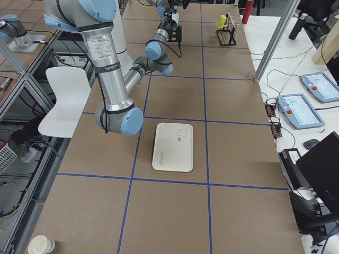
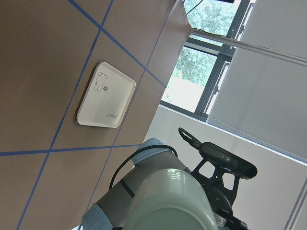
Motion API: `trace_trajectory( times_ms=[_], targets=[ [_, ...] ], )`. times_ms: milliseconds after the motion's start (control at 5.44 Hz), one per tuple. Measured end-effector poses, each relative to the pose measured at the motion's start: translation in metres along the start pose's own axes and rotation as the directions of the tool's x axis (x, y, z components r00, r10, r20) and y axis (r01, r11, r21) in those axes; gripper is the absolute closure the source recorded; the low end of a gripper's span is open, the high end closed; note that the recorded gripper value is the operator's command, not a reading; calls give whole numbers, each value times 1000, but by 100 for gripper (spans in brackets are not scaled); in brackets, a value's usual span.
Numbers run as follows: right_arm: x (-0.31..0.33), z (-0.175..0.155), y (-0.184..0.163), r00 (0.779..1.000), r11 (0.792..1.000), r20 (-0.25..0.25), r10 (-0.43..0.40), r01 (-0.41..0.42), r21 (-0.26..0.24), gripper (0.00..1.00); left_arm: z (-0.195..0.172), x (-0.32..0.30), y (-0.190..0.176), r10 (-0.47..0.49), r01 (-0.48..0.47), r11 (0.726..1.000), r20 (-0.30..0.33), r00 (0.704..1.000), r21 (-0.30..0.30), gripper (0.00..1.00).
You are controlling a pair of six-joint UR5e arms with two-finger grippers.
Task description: Left arm grabs green cup and hands to right arm on tray
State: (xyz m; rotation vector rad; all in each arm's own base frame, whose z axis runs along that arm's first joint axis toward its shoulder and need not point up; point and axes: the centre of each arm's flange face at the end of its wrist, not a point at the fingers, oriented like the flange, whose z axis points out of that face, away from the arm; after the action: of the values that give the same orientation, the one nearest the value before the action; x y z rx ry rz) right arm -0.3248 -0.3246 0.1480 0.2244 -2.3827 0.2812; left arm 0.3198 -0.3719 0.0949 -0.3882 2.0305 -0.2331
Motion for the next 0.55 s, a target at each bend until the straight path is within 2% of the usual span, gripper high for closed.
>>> trace_trajectory(
  times_ms=[551],
  targets=[
    [-3, 6, 4, 999, 1000, -37, 2, -3, -26, 68, 0, 0, 0, 1, -1, 1000, -1, 1000, -1, 100]
  ],
)
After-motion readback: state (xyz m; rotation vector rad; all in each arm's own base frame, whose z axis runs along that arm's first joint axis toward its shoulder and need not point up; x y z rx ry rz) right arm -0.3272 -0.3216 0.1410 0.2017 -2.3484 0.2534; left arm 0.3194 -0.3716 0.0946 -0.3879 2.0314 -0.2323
